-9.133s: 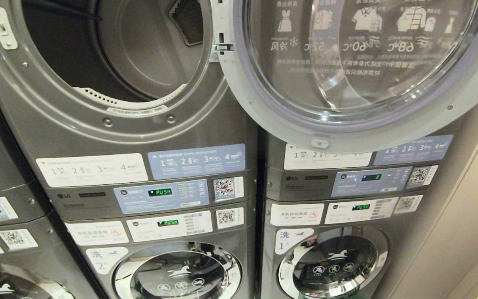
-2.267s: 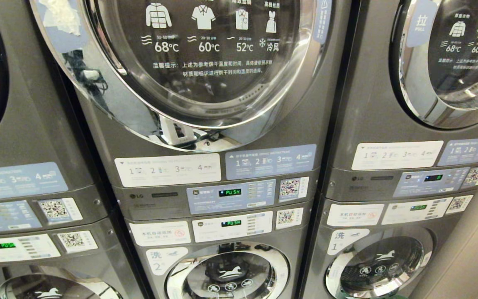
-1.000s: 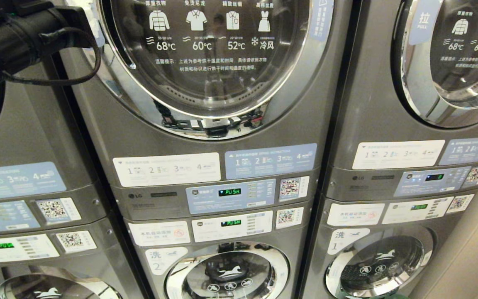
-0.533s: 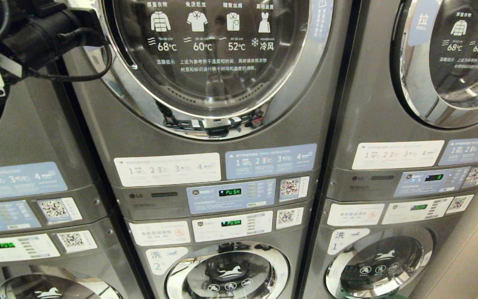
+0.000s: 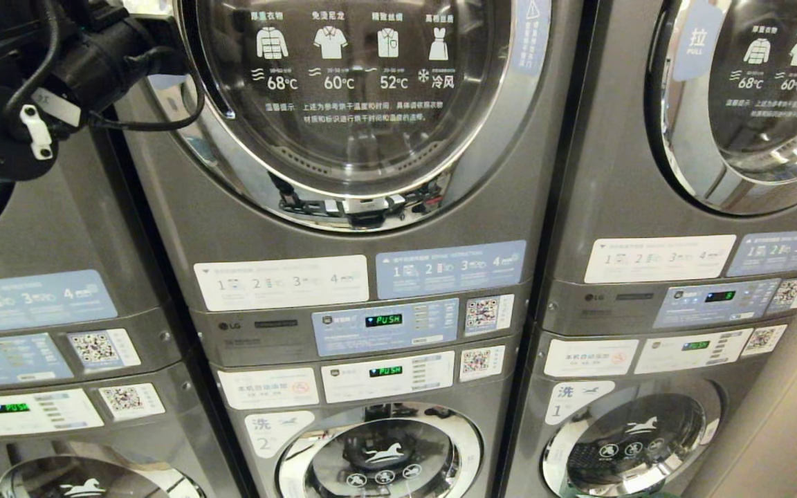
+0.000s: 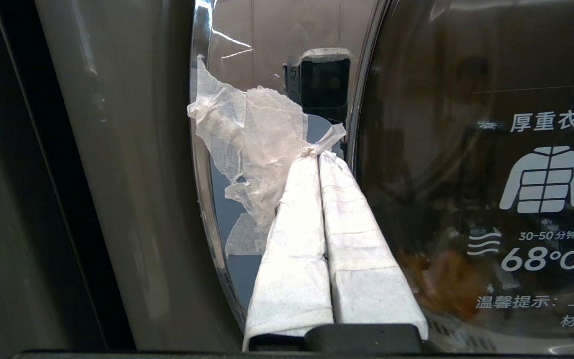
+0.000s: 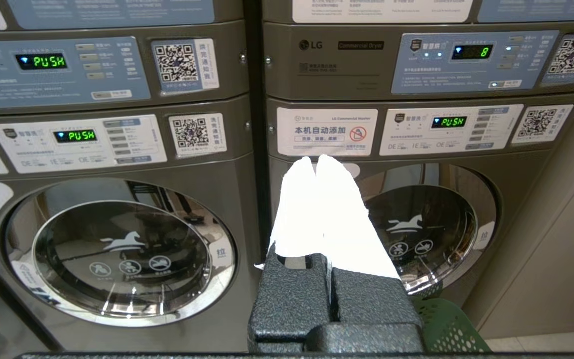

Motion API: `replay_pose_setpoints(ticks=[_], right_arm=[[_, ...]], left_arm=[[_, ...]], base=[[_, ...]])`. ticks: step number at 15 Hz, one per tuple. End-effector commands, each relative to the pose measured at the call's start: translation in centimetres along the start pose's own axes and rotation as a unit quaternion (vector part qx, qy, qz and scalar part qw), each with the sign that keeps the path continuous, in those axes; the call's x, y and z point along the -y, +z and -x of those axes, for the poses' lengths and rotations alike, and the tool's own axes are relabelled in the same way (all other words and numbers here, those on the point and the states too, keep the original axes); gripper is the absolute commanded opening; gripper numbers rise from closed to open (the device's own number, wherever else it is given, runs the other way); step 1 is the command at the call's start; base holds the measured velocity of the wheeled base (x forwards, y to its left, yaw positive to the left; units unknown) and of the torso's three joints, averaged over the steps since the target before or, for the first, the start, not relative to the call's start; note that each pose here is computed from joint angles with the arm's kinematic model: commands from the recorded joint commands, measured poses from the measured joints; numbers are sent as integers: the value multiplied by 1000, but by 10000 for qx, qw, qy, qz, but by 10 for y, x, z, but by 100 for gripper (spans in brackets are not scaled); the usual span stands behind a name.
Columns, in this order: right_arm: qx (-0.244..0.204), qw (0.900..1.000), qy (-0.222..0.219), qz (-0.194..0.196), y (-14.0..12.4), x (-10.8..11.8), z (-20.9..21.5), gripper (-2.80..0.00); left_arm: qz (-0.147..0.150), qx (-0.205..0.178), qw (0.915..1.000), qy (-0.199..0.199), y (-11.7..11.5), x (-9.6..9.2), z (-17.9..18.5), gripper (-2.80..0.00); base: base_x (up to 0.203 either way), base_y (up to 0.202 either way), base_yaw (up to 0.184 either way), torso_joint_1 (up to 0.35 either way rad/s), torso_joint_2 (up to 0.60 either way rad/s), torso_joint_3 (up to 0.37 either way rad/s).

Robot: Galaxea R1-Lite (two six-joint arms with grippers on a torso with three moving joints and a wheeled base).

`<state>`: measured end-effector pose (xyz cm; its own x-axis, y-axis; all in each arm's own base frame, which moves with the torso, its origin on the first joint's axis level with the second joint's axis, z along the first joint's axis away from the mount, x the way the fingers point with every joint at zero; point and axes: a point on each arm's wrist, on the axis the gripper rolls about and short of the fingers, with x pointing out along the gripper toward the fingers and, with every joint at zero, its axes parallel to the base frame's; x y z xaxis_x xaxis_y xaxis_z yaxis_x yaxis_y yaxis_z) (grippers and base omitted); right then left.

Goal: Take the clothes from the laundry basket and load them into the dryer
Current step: Close the dryer

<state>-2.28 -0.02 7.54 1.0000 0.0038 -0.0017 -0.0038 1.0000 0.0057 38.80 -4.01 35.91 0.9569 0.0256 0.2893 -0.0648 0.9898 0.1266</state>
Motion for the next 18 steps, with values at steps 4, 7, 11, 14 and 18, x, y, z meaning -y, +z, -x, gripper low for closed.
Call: replay_pose_setpoints(ticks=[4, 7, 11, 14, 18], right_arm=[[1, 10000, 3, -2, 0, 0, 0, -280], [1, 10000, 4, -2, 0, 0, 0, -280], [1, 10000, 4, 6, 0, 0, 0, -280], [1, 10000, 4, -2, 0, 0, 0, -280], [1, 10000, 4, 6, 0, 0, 0, -280]], left_arm=[[61, 312, 9995, 24, 33, -9, 19, -280], [123, 934, 9955, -15, 102, -28, 81, -280], [113, 1030, 9945, -155, 148, -50, 194, -280], [23, 149, 9993, -354, 104, -53, 275, -280], [-98, -1421, 9879, -615, -32, -46, 399, -280]], base=[[0, 0, 0, 0, 0, 0], [0, 0, 0, 0, 0, 0], [0, 0, 0, -5, 12, 7], [0, 0, 0, 0, 0, 0], [0, 0, 0, 0, 0, 0]])
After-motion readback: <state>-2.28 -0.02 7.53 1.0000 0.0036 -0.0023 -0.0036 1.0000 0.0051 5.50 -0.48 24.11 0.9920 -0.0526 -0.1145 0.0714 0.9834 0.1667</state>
